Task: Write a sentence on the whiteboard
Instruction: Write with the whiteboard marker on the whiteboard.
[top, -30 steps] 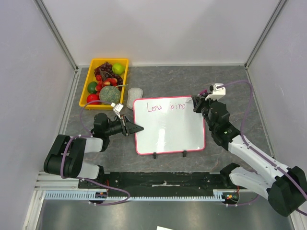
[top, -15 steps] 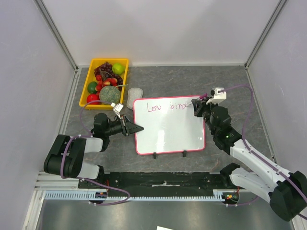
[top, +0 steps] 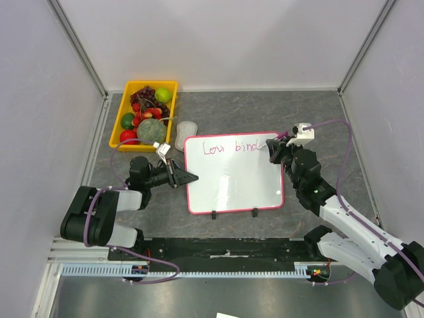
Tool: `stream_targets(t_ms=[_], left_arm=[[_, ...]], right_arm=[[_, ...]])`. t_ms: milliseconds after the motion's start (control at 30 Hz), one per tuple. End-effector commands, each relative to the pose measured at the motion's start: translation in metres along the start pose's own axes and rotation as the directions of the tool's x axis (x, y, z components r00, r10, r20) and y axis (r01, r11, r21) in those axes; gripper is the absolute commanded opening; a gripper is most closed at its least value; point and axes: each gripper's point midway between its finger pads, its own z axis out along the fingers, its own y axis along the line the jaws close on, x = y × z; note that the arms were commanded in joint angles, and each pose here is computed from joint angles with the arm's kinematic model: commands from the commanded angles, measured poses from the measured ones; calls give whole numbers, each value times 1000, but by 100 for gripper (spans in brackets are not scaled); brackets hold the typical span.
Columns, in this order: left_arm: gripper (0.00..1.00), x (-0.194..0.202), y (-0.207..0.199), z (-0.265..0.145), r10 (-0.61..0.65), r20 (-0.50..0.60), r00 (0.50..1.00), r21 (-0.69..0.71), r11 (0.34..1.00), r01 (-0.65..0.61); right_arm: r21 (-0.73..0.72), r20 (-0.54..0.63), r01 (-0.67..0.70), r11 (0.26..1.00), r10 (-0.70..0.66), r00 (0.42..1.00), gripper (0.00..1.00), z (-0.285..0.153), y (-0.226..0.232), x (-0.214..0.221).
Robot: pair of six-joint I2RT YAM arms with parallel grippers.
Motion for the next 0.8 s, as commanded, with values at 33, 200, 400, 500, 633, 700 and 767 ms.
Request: stream_targets(t_ms=[33,200,400,500,633,700,767], left_arm=[[2,-4,5,0,64,22,998,-23,998,-64],[2,-4,5,0,65,21,998,-23,998,-64],[2,-4,5,0,63,21,998,-23,998,-63],[2,-4,5,0,62,20,998,-24,998,-61],[2,-4,5,0,63,21,998,-23,998,-63],[2,-4,5,0,63,20,998,-24,998,-63],[2,-4,5,1,64,19,998,-23,998,-63]], right_arm=[[15,23,-11,1000,11,1000,0,-2,-1,-15],[4,69,-32,999,32,997,0,-2,6,-36],[26,103,-26,999,24,994,0,1,5,-49],[35,103,-23,999,19,995,0,4,5,-51],[51,86,-12,999,8,996,0,8,2,-43],[60,80,-11,998,6,997,0,10,-1,-39],[64,73,-11,998,6,997,0,11,-2,-35]])
